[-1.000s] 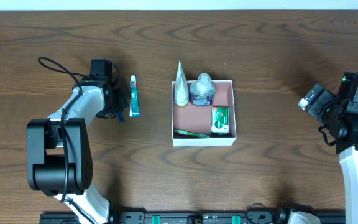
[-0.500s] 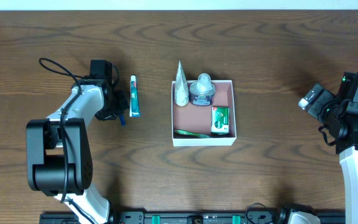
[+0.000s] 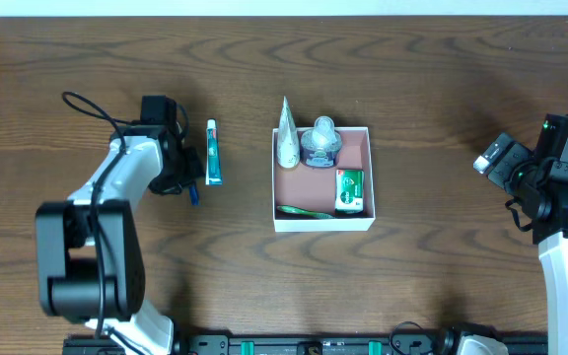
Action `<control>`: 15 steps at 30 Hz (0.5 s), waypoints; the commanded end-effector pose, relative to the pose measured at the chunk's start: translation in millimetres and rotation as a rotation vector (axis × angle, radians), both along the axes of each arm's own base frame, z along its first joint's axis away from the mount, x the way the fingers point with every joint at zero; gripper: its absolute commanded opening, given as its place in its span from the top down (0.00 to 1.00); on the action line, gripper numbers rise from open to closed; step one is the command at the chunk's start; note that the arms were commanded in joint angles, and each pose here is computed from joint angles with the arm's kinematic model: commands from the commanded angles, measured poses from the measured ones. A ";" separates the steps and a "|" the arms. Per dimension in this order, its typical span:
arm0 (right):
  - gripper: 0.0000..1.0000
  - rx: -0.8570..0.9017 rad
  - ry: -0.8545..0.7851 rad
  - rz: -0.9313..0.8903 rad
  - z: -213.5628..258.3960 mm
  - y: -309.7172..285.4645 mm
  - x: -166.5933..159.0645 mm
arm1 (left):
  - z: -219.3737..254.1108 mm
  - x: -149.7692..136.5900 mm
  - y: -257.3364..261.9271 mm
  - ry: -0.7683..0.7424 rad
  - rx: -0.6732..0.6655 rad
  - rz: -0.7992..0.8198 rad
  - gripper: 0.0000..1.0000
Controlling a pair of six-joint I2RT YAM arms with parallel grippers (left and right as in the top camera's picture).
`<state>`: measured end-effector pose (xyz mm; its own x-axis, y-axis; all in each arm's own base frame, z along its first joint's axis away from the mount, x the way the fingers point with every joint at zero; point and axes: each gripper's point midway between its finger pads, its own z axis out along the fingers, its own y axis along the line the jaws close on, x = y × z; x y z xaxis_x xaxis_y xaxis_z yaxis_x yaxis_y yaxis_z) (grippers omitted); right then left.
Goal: Pack container
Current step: 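Lift the blue razor with the left gripper and drop it into the box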
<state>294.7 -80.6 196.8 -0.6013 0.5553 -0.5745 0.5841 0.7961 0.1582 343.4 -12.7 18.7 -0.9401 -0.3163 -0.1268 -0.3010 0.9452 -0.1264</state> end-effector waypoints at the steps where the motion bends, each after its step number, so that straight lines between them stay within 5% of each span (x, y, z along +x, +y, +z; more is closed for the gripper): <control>1: 0.01 -0.006 -0.014 -0.027 5.4 -4.5 0.6 | 31.6 5.0 -1.7 -0.088 -0.002 -0.040 0.94; 7: 0.01 -0.006 -0.013 -0.027 5.2 -4.5 0.5 | 89.3 11.3 -14.6 -0.268 -0.054 -0.116 0.94; 15: 0.01 -0.006 -0.014 -0.027 5.4 -4.5 0.6 | 183.0 -14.0 -91.9 -0.591 -0.198 -0.592 0.94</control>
<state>294.7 -80.6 196.8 -0.6013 0.5553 -0.5745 0.5841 0.7961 0.1582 344.0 -69.1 174.4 -0.8378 -0.0451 -0.5442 0.1457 0.9420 -0.3024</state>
